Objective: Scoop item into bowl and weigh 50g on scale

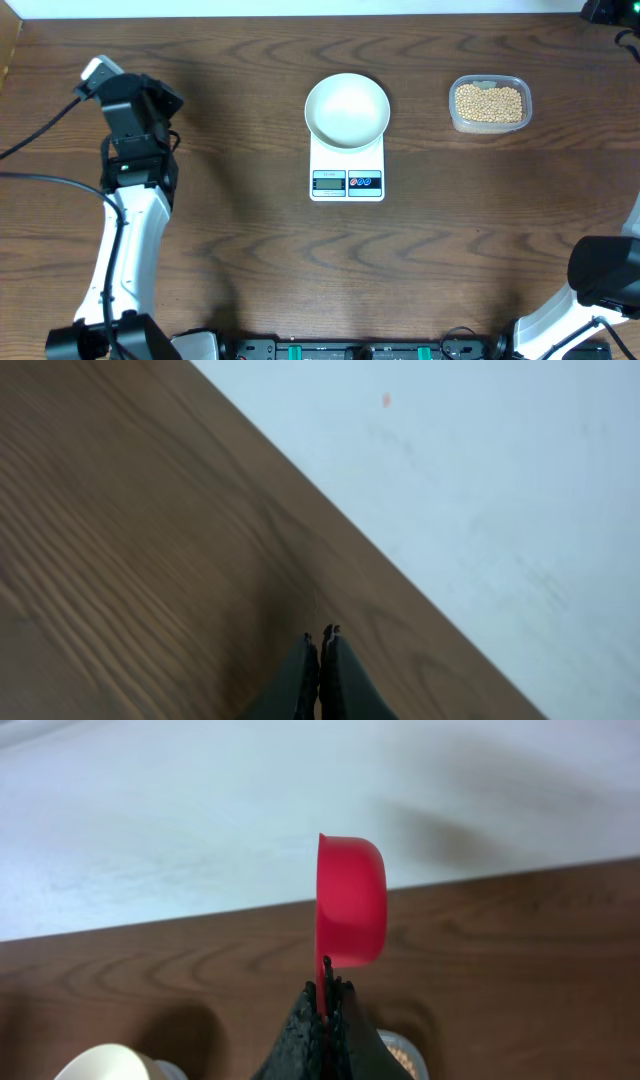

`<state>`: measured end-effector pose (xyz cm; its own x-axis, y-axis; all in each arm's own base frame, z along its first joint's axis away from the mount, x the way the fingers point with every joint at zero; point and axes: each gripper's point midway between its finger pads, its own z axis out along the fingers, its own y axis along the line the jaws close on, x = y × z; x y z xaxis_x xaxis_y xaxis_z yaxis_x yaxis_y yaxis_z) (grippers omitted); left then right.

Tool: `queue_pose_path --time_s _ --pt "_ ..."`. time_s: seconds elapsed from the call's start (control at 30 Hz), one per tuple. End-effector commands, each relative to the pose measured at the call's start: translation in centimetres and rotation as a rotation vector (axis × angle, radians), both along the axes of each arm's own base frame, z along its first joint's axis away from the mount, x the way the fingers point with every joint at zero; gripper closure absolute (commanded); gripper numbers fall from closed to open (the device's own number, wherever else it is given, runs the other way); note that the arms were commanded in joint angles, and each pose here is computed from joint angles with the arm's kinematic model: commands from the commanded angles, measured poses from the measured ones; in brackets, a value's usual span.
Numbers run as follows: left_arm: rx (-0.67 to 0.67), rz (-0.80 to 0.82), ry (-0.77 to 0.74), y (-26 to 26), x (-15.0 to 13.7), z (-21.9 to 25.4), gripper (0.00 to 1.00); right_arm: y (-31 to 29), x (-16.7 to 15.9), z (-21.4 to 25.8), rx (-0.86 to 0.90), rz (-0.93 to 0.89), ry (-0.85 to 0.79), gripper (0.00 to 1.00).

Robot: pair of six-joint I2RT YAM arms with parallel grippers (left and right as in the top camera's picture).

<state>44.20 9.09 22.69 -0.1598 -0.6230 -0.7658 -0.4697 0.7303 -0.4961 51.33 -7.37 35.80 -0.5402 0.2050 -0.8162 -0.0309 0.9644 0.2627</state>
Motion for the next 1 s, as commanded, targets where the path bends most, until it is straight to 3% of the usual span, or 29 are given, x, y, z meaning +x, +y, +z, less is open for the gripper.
queue_pose_path --time_s 0.0,0.2,0.4,0.63,0.97 --pt "-0.004 -0.124 -0.001 -3.0 0.9 0.2 0.93 0.0 -0.2 -1.1 0.03 -0.024 0.049 0.99" --pt "0.042 -0.428 0.119 -11.4 -0.3 -1.9 0.93 0.6 -1.9 -3.3 0.063 -0.021 0.165 0.99" --pt "0.148 -0.766 0.314 -20.7 -5.0 -5.8 0.93 1.7 -3.8 -5.0 0.082 0.031 0.265 0.99" --pt "0.23 -1.03 0.454 -26.9 -10.5 -8.4 0.93 1.9 -4.5 -5.5 0.077 0.048 0.297 0.99" --pt "0.293 -1.172 0.568 -30.1 -13.5 -11.8 0.93 2.2 -5.5 -6.3 0.045 0.09 0.335 0.99"
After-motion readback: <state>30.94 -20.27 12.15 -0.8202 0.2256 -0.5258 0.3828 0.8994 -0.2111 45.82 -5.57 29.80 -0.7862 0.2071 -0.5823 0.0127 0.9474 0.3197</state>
